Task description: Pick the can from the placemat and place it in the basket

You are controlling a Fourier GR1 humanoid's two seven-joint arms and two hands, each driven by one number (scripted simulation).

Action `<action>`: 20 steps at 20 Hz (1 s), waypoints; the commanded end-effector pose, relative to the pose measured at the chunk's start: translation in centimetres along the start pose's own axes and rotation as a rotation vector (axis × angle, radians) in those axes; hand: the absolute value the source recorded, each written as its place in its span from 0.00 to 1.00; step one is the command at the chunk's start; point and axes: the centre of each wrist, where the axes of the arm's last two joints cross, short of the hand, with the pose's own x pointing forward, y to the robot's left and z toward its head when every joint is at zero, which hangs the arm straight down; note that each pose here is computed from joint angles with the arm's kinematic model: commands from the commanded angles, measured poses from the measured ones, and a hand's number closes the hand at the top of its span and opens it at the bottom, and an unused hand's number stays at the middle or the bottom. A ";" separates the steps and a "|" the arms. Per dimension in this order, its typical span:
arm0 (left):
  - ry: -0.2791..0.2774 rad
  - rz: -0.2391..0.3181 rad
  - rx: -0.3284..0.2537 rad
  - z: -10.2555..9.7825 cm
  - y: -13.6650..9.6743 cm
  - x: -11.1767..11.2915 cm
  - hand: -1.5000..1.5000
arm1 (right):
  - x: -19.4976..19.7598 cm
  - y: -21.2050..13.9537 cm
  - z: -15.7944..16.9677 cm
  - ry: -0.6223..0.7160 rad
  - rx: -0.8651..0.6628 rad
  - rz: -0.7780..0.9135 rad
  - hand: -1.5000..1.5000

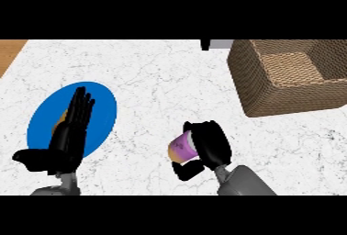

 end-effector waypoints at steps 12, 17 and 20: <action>0.015 0.006 0.014 0.0 1.0 0.1 0.50 | 1.0 -11.8 9.2 -0.160 -0.331 -0.450 1.00; 0.010 0.005 -0.001 0.0 0.6 0.7 0.50 | 0.7 -15.8 13.9 -0.125 -0.351 -0.470 1.00; 0.007 0.007 0.009 1.5 0.5 0.1 0.50 | 0.0 -18.6 15.1 -0.042 -0.360 -0.497 1.00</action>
